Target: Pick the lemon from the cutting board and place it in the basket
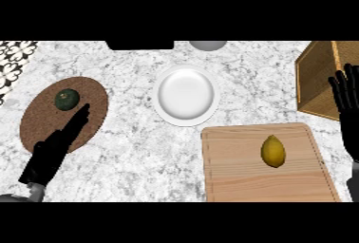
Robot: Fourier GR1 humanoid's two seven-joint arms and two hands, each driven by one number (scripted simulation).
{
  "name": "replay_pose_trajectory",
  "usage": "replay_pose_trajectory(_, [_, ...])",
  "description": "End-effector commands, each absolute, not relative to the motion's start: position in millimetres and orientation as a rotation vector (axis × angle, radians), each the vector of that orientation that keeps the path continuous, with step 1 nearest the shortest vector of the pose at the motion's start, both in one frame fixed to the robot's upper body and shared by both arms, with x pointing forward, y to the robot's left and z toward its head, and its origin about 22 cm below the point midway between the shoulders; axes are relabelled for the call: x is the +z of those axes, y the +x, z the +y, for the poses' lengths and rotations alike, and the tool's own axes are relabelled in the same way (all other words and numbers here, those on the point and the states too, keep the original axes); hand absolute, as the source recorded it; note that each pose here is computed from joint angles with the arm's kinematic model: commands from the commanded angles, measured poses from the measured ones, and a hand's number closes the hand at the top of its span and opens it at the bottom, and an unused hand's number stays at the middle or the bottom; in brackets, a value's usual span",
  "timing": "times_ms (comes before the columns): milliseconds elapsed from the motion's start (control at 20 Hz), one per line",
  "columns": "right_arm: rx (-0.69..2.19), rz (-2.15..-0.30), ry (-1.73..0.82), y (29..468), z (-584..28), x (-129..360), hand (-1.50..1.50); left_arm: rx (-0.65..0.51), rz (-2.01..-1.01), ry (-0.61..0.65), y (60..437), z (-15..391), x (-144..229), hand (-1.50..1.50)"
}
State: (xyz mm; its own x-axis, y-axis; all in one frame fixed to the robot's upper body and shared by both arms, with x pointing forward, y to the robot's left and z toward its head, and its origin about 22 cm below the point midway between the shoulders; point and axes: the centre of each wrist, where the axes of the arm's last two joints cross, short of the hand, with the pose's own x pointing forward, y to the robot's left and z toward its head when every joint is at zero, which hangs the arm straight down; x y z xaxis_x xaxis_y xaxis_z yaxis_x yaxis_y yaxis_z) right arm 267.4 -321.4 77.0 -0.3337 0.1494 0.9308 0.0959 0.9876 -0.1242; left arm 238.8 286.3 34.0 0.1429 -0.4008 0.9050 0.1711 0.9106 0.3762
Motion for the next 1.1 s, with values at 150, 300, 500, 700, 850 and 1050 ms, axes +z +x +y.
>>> replay_pose_trajectory(150, [0.008,-2.067,0.088,305.6,-372.6,105.4,1.50,-0.213,-1.415,0.228,256.4,306.5,44.3,0.00])
replay_pose_trajectory(300, [0.686,-2.062,0.009,296.1,-358.4,132.3,1.50,-0.154,-1.410,0.186,263.1,295.2,46.6,0.00])
replay_pose_trajectory(500, [0.838,-2.193,0.015,297.5,-283.7,83.7,-1.50,-0.108,-1.397,0.162,279.8,285.1,40.6,0.00])
replay_pose_trajectory(700, [0.667,-2.232,-0.066,280.5,-201.7,51.9,-1.50,-0.074,-1.383,0.193,285.6,306.0,40.2,0.00])
replay_pose_trajectory(850, [0.656,-2.102,-0.127,283.0,-195.7,98.0,-1.50,-0.059,-1.380,0.197,292.9,323.6,35.9,0.00])
replay_pose_trajectory(1050, [0.839,-1.862,-0.253,272.0,-200.7,133.2,-1.50,-0.068,-1.403,0.215,290.8,316.8,52.0,0.00])
